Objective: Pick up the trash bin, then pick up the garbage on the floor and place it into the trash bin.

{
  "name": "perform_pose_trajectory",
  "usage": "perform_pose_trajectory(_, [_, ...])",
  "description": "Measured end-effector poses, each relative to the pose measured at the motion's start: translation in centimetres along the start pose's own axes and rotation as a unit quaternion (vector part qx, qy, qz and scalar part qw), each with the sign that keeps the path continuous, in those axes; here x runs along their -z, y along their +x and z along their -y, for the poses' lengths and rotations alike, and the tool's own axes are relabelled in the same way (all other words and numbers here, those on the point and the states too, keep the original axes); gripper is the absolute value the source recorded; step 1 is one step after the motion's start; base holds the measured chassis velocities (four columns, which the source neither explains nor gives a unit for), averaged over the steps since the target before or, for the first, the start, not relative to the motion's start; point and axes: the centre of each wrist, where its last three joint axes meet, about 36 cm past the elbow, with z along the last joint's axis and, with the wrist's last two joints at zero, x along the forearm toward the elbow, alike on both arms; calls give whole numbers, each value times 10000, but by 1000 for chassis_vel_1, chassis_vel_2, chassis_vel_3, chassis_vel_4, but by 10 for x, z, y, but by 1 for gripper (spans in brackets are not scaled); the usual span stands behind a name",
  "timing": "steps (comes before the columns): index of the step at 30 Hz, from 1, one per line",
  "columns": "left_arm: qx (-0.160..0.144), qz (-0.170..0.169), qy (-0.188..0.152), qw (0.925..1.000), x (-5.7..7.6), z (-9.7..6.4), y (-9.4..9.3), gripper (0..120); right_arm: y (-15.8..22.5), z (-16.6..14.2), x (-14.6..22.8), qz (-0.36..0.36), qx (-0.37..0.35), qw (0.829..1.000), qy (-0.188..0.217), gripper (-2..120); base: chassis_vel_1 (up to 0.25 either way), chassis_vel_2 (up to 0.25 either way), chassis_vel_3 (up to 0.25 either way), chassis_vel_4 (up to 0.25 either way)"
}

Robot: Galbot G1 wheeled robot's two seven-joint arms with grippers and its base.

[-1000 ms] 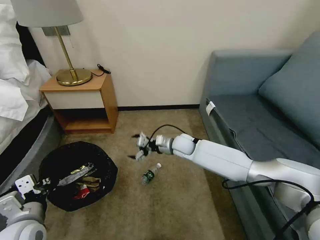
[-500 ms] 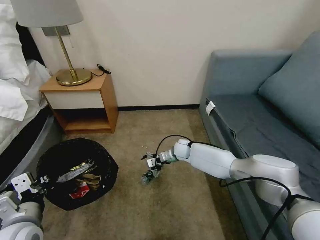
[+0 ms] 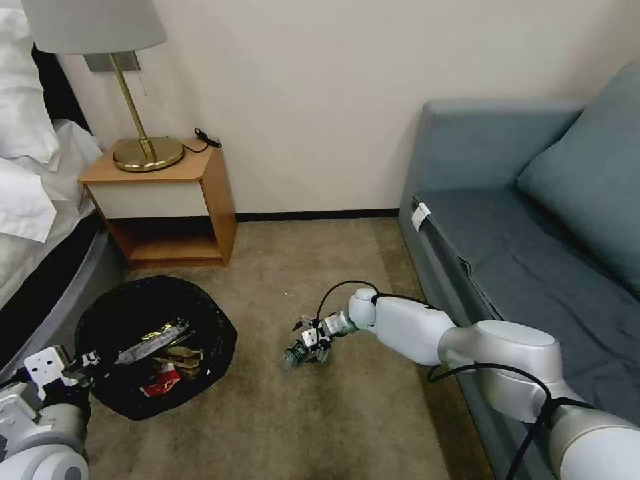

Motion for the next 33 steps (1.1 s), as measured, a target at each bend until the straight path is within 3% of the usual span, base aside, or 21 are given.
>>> perform_pose_trajectory(33, [10,-69,15,10000,-9,-2,4,3,-45,-1,21,-375,122,9990,-194,100,0,0,0,0])
